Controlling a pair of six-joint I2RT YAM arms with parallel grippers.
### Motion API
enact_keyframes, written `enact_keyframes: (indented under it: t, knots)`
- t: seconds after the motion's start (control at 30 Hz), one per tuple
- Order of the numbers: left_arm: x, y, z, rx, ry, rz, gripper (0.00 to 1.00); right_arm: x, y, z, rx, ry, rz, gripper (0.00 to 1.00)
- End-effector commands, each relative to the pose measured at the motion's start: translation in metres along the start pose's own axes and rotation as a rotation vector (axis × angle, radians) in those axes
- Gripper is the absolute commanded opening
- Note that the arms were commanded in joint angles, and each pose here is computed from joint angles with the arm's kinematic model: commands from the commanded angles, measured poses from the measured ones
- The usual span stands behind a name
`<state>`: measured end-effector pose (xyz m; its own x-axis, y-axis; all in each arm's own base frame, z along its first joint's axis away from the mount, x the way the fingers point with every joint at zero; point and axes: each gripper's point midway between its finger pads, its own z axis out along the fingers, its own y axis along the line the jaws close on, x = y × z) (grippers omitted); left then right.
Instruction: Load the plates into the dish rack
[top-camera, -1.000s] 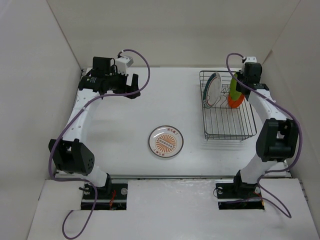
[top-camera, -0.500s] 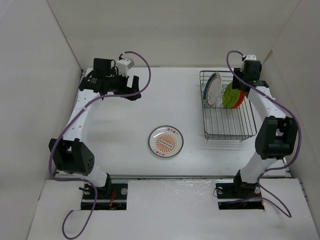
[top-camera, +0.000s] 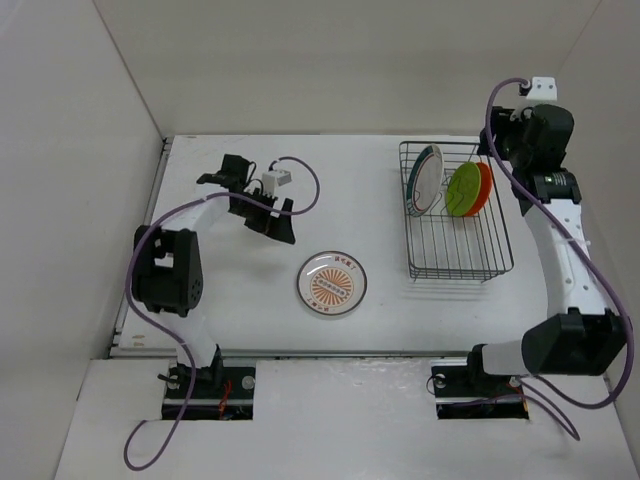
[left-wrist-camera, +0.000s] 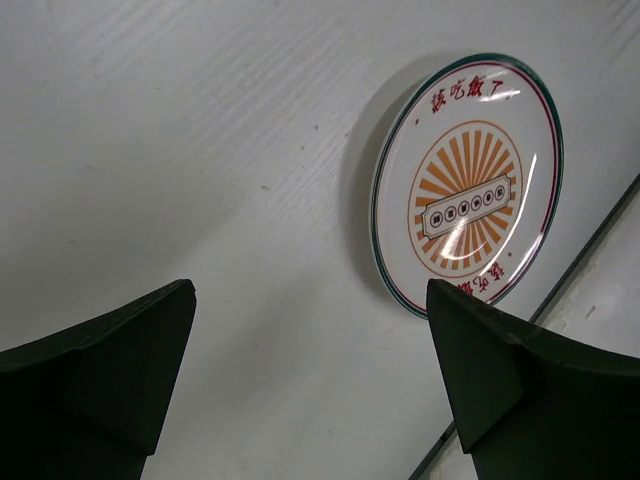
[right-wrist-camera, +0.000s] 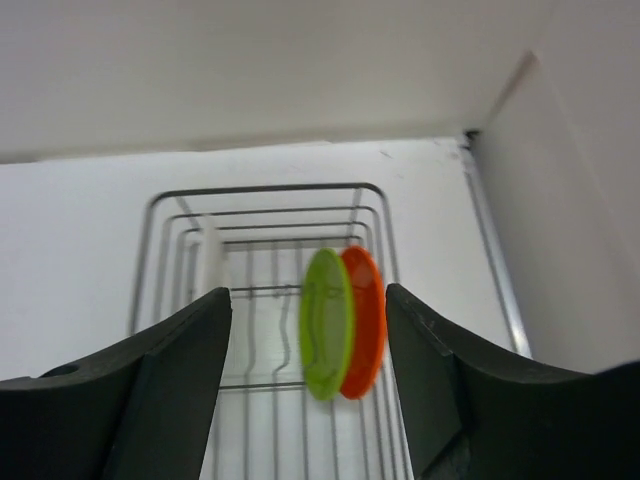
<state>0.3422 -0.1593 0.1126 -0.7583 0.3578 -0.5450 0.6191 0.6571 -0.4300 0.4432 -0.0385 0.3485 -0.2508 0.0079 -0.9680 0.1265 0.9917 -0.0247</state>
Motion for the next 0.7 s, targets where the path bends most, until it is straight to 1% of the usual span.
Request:
enact_keyframes:
  t: [0.0,0.03,0.1,0.2,0.27,0.33,0.37,0.4,0.43,0.47,0.5,0.53,0.6,0.67]
  knots:
    - [0.018,-0.013,0.020,0.166,0.037,0.004,1.00,-0.003,0.056,-0.014,-0.285,-0.043,0.036,0.68]
    - [0.021,-0.013,0.025,0.184,0.046,-0.010,1.00,-0.006,0.070,-0.020,-0.331,-0.052,0.029,0.68]
    - [0.031,-0.011,0.036,0.218,0.078,-0.043,0.99,0.005,0.081,-0.023,-0.355,-0.028,0.047,0.68]
    - [0.047,-0.012,0.049,0.262,0.131,-0.076,0.95,0.010,0.102,-0.037,-0.400,-0.030,0.046,0.68]
    - [0.049,-0.021,0.053,0.292,0.150,-0.068,0.93,0.016,0.116,-0.043,-0.429,-0.020,0.037,0.68]
    - [0.059,-0.027,0.061,0.320,0.181,-0.084,0.87,0.029,0.120,-0.044,-0.423,0.004,0.031,0.68]
    - [0.061,-0.033,0.066,0.329,0.189,-0.063,0.86,0.030,0.125,-0.047,-0.435,0.001,0.039,0.68]
    - [0.070,-0.036,0.072,0.335,0.213,-0.096,0.86,0.040,0.126,-0.045,-0.434,0.015,0.055,0.68]
    - [0.072,-0.036,0.076,0.328,0.216,-0.078,0.86,0.044,0.128,-0.044,-0.444,0.020,0.054,0.68]
    - [0.080,-0.040,0.081,0.328,0.247,-0.075,0.84,0.047,0.135,-0.047,-0.487,0.028,0.064,0.68]
    - [0.079,-0.042,0.083,0.329,0.247,-0.075,0.84,0.050,0.141,-0.048,-0.510,0.029,0.061,0.68]
    - [0.086,-0.040,0.086,0.324,0.268,-0.090,0.81,0.058,0.142,-0.045,-0.508,0.052,0.070,0.68]
    - [0.091,-0.042,0.090,0.330,0.286,-0.103,0.80,0.059,0.150,-0.049,-0.529,0.053,0.064,0.68]
    - [0.096,-0.041,0.094,0.343,0.298,-0.121,0.72,0.062,0.152,-0.048,-0.525,0.055,0.062,0.68]
